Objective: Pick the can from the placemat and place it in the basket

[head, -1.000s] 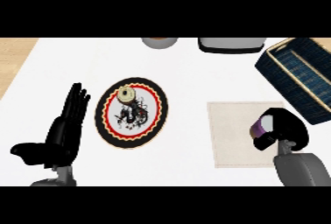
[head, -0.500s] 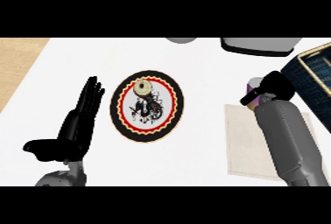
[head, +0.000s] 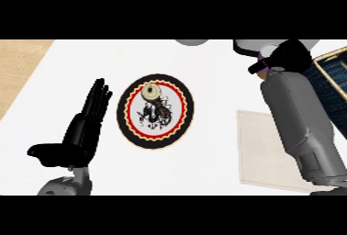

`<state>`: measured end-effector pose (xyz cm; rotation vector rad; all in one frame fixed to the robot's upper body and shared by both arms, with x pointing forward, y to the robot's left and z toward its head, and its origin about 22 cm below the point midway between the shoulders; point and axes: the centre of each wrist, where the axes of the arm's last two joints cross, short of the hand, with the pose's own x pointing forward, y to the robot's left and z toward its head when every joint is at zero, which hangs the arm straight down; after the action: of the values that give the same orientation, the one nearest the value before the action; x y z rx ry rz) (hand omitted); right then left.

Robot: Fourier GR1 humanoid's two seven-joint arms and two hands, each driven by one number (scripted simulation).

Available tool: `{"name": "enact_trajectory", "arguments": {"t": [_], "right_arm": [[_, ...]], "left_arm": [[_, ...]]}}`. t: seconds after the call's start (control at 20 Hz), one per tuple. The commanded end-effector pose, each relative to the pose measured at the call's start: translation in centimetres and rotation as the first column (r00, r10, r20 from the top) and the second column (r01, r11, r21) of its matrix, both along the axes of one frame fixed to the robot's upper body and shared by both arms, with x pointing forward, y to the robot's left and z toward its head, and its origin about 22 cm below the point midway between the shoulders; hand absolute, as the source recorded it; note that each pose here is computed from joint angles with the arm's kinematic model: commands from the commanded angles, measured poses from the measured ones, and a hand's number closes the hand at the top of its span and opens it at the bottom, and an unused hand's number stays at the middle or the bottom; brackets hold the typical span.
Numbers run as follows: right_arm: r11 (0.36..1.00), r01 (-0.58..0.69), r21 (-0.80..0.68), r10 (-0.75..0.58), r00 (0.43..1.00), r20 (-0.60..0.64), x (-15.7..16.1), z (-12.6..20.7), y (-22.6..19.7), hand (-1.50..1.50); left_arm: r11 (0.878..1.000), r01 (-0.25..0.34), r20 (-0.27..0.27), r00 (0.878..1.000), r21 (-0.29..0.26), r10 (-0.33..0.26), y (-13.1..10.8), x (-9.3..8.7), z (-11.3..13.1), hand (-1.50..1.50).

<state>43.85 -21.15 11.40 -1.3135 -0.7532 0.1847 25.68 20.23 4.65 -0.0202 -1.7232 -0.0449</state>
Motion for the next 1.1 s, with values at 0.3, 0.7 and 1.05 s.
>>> {"name": "enact_trajectory", "arguments": {"t": [0.3,0.7,1.05], "right_arm": [[0.999,0.028,-0.039,-0.008,0.898,0.439,2.5,8.9,7.3,1.5],[0.991,0.132,-0.005,-0.117,0.893,0.434,3.4,12.0,8.2,1.5],[0.96,0.262,-0.094,-0.226,0.931,0.285,4.4,13.6,3.7,1.5]], "left_arm": [[0.999,-0.04,-0.018,0.999,0.011,0.04,0.5,0.3,-0.4,0.0],[0.996,-0.087,-0.026,0.996,-0.009,0.087,1.6,-0.3,-0.2,0.0],[0.995,-0.098,-0.041,0.994,-0.002,0.098,2.9,-0.6,-1.5,0.0]]}}
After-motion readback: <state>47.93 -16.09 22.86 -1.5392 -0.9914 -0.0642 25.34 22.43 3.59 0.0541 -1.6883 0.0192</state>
